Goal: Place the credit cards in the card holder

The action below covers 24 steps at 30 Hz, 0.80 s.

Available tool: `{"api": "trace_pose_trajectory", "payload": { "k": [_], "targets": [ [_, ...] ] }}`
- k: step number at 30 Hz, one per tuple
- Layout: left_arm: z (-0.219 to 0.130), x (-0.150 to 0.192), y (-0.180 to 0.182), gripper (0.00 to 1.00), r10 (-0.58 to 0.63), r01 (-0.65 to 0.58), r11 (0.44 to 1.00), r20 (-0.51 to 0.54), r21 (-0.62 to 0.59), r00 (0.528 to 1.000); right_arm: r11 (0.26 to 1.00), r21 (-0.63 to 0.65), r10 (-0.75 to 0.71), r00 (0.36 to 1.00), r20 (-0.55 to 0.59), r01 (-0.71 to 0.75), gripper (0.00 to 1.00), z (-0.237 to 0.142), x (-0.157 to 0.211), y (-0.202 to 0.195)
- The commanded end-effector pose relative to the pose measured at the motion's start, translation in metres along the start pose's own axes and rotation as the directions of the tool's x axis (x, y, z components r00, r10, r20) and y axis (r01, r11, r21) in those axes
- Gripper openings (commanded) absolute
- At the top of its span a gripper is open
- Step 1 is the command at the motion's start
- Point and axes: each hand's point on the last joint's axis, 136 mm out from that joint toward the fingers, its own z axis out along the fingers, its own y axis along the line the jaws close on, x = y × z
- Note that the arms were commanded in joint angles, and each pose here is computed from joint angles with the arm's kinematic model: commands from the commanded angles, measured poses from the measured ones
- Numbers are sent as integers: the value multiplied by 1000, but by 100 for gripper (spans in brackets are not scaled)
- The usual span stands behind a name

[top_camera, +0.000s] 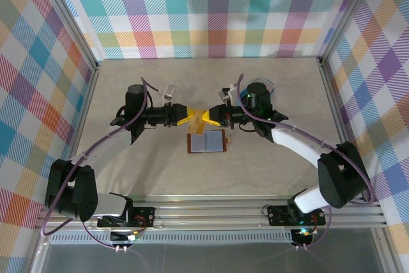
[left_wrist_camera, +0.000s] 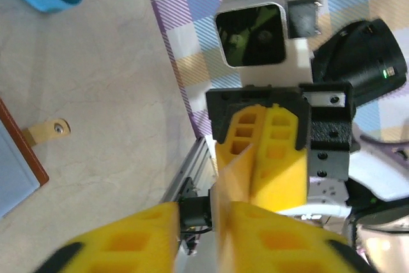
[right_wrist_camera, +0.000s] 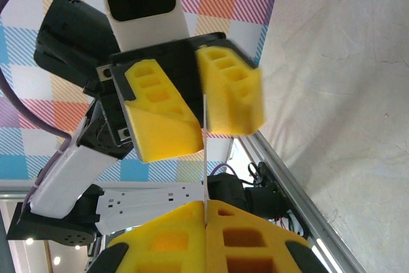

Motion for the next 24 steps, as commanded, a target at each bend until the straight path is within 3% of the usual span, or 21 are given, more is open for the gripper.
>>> {"api": "trace_pose_trajectory", "payload": {
  "k": [1,4,9,15,24],
  "targets": [
    [5,5,-11,13,37,-34,997,-38,66,999,998,-30,-55,998,36,57,5,0,-13,16],
    [5,3,-15,0,44,-42,996,-29,78,999,999,1,-44,997,66,44,20,-2,-15,12],
    [3,-4,-15,0,47,-48,997,23,52,999,994,-19,-100,983,156,104,44,-13,-15,20],
    [2,-25,-21,0,-5,-15,992,152,129,988,989,-55,-115,959,259,134,47,-16,-1,24],
    [-5,-35,-29,0,-37,-2,987,237,164,971,989,32,-147,923,357,145,56,-18,5,15]
  ]
}}
